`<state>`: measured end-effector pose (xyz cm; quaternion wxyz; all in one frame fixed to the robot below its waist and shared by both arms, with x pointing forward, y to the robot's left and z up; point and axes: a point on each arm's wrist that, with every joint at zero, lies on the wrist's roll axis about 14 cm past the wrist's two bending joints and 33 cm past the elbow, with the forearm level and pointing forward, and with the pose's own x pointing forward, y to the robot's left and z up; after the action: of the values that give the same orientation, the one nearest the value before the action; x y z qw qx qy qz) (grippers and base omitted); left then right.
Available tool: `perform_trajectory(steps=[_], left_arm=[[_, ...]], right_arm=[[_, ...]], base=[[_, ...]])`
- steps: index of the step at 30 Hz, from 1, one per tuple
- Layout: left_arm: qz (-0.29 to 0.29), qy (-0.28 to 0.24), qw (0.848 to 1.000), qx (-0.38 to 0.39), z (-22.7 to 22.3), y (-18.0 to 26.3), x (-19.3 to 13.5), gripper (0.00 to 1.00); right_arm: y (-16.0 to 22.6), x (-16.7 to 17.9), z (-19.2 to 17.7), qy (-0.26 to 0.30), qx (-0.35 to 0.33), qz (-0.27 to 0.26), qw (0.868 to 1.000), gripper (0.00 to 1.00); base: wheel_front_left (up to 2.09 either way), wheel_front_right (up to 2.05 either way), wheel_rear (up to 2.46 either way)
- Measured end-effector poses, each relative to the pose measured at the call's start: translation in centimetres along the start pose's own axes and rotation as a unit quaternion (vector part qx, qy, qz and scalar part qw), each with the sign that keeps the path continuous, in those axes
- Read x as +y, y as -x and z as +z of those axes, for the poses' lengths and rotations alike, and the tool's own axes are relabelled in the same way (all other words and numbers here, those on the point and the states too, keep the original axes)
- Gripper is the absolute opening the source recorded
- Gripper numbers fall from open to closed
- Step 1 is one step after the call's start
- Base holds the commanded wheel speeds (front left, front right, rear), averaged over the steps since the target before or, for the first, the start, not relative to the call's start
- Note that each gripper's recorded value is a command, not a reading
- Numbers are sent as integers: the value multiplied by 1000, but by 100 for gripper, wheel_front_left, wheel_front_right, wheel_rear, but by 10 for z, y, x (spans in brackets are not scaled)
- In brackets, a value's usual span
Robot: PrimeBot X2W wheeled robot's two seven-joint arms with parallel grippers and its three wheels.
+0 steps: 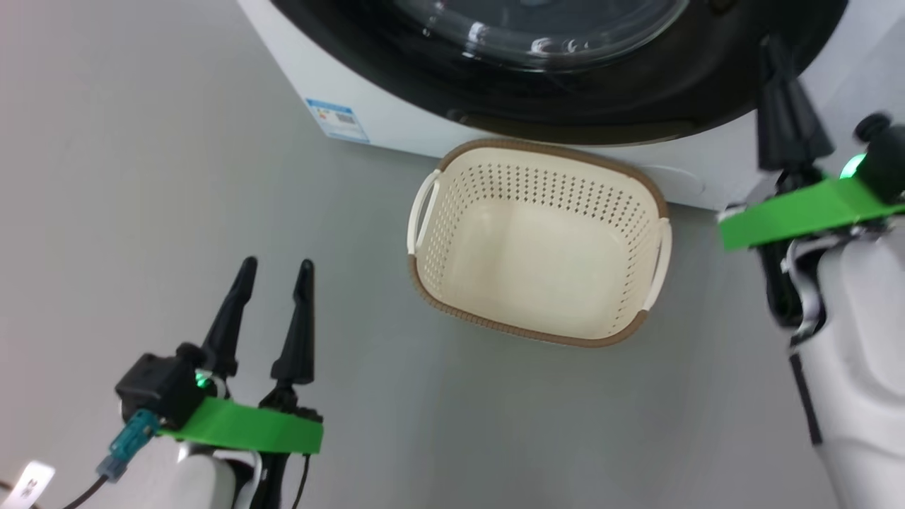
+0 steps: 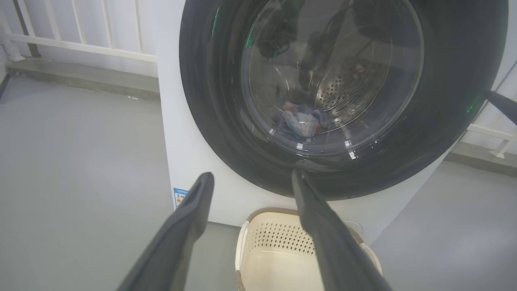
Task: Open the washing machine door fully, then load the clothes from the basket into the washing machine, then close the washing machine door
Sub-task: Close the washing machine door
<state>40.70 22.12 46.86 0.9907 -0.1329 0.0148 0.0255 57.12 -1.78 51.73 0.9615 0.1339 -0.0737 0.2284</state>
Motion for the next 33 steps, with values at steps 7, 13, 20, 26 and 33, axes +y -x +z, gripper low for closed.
perform_trajectory(steps=[7,13,20,26,33], left_arm=[[-4,2,1000,3,-2,5,-1,100],[-10,-8,1000,9,-4,8,1,100],[-26,-17,999,18,-11,8,-9,100],[-40,-22,999,13,-8,2,-15,100],[-52,-25,998,16,-11,1,-23,100]], right_arm=[[37,-5,-9,1,30,-20,999,100],[67,-11,-11,7,48,-39,998,100],[110,-34,-9,14,63,-86,994,100],[141,-49,-4,17,69,-123,990,100],[170,-66,7,25,66,-161,984,100]], base=[[0,0,0],[0,0,0],[0,0,0],[0,0,0],[0,0,0]])
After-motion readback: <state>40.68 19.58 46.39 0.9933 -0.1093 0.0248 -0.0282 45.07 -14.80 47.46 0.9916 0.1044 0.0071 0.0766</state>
